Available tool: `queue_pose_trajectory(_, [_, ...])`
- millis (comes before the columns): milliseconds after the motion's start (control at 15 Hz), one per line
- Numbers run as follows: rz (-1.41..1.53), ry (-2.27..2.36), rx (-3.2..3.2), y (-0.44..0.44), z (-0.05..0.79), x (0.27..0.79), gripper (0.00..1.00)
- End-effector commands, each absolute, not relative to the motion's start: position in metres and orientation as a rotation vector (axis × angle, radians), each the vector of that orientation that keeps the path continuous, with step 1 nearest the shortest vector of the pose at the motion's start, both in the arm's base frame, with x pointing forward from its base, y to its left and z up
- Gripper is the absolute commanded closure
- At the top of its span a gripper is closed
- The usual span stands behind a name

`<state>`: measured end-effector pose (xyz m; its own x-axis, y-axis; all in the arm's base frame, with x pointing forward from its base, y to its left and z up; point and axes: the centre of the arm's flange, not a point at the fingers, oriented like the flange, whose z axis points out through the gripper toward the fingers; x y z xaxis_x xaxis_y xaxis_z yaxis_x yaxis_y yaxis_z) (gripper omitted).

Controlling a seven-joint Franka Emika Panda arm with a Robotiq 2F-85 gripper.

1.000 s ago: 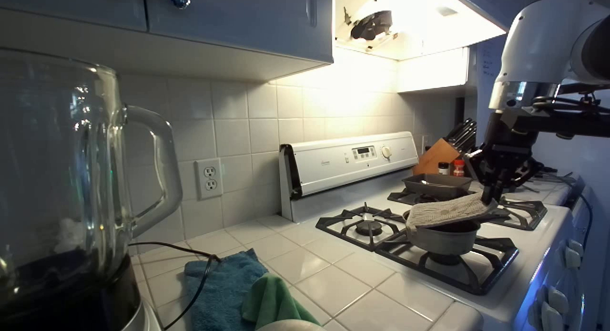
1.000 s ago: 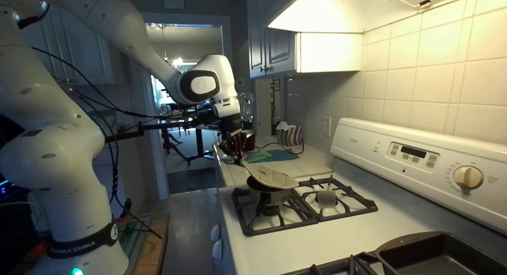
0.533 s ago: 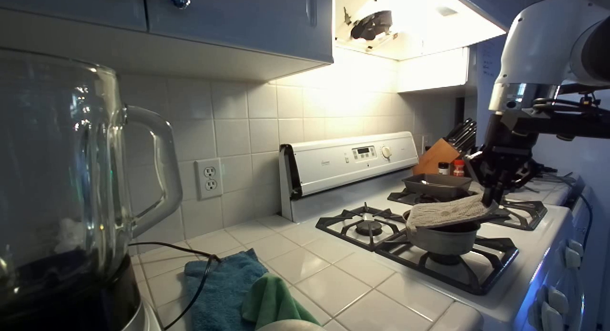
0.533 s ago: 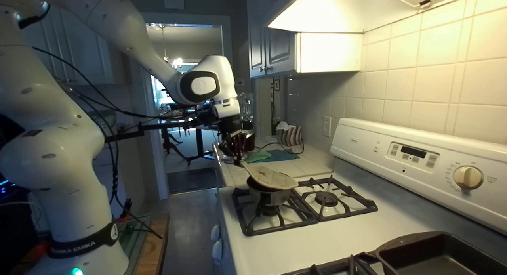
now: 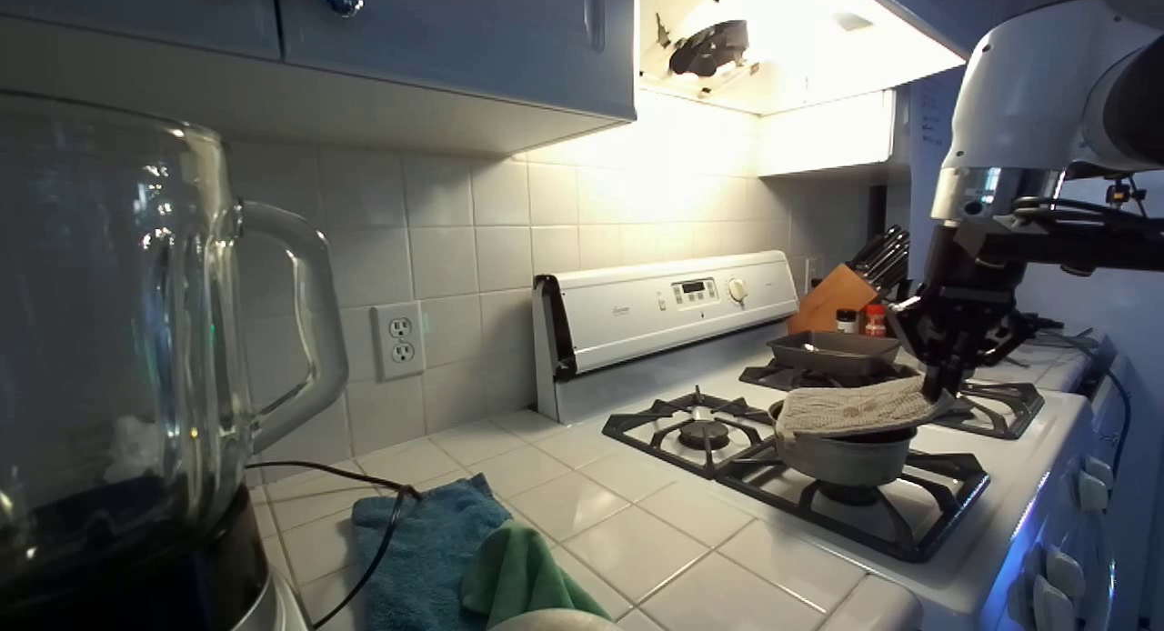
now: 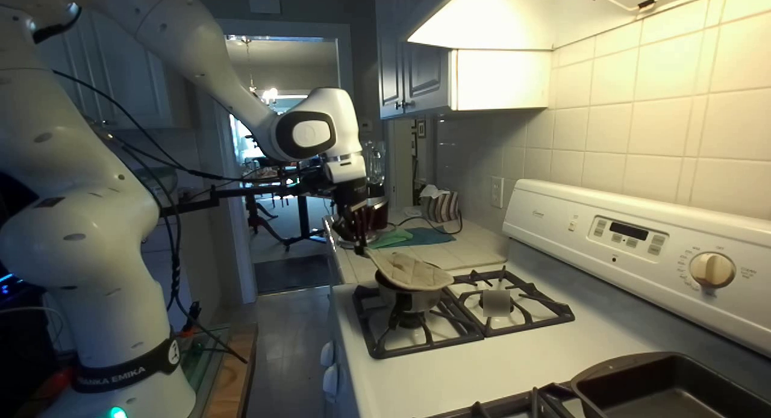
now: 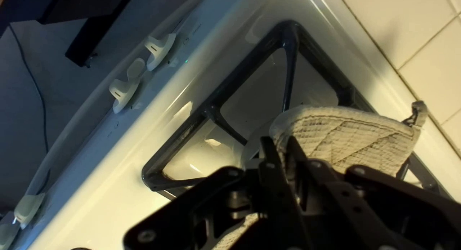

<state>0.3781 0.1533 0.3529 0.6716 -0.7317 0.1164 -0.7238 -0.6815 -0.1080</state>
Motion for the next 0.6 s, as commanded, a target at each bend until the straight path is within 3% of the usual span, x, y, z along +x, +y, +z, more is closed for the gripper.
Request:
queue_pose_trajectory(0, [-0.188,1.238,-2.812,0.1549,0.3498,0.3823,0.97])
queue_pose_trajectory(533, [-0.166,1.249,-2.809,0.1530,0.3435,0.3853,0.97])
